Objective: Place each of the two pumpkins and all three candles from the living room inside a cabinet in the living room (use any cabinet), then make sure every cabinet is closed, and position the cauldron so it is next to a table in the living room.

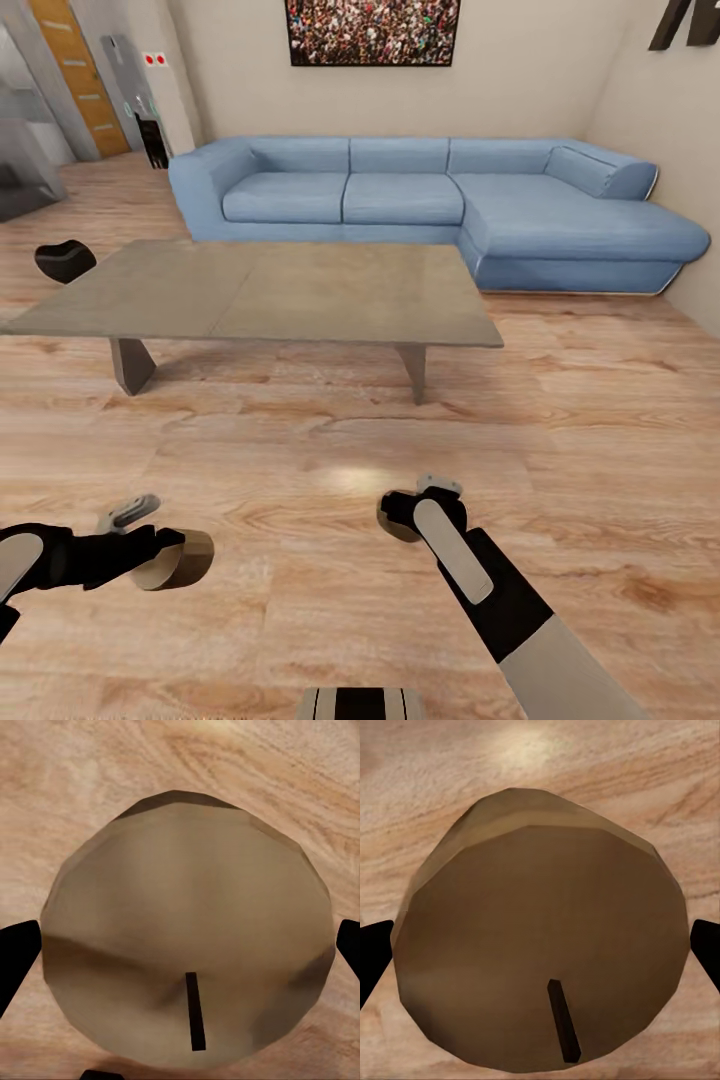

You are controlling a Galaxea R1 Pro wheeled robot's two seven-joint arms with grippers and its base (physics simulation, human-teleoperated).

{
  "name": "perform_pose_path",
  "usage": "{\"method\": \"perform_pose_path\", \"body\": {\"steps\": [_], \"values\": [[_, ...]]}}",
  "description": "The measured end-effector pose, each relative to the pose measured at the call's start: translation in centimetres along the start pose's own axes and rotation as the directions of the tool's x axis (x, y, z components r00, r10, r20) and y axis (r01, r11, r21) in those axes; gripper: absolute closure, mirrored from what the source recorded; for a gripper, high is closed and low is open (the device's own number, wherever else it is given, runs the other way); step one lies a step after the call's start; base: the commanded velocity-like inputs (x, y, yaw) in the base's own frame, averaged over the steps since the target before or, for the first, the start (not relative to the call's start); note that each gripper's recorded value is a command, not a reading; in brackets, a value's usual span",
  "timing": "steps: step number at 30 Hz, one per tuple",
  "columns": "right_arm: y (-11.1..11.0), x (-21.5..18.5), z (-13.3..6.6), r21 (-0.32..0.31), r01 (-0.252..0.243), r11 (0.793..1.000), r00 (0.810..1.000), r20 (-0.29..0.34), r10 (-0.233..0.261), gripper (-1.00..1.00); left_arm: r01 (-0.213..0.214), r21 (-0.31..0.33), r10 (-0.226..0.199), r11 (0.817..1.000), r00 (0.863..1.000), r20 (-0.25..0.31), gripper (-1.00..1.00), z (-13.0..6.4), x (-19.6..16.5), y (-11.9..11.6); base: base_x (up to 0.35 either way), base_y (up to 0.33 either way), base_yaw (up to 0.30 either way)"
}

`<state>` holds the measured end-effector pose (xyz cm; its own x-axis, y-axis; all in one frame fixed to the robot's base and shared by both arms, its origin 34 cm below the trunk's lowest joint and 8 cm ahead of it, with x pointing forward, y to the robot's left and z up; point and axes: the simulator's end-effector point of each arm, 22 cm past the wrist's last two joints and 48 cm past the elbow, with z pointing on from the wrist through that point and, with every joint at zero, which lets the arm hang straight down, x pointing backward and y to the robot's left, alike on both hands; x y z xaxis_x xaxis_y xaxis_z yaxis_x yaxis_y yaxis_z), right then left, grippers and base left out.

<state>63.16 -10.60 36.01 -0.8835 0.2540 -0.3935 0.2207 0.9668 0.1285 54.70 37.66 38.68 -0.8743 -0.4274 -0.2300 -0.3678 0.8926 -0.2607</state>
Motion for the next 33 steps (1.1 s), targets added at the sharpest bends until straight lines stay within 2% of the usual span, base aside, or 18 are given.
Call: {"method": "perform_pose_path", "body": {"steps": [22, 33], "values": [[0.32, 0.09, -0.06, -0.005, 0.001, 1.000, 1.000, -0.001, -0.001, 1.00, 0.005, -0.001, -0.005, 1.000, 1.000, 0.005, 1.00, -0.11, -0.21, 0.14, 0.000, 0.000, 0.292], [0.64, 0.36, -0.11, -0.007, 0.019, 1.000, 1.000, -0.001, -0.019, 1.00, 0.005, 0.000, -0.005, 1.000, 1.000, 0.005, 1.00, -0.11, -0.21, 0.12, 0.000, 0.000, 0.292]]}}
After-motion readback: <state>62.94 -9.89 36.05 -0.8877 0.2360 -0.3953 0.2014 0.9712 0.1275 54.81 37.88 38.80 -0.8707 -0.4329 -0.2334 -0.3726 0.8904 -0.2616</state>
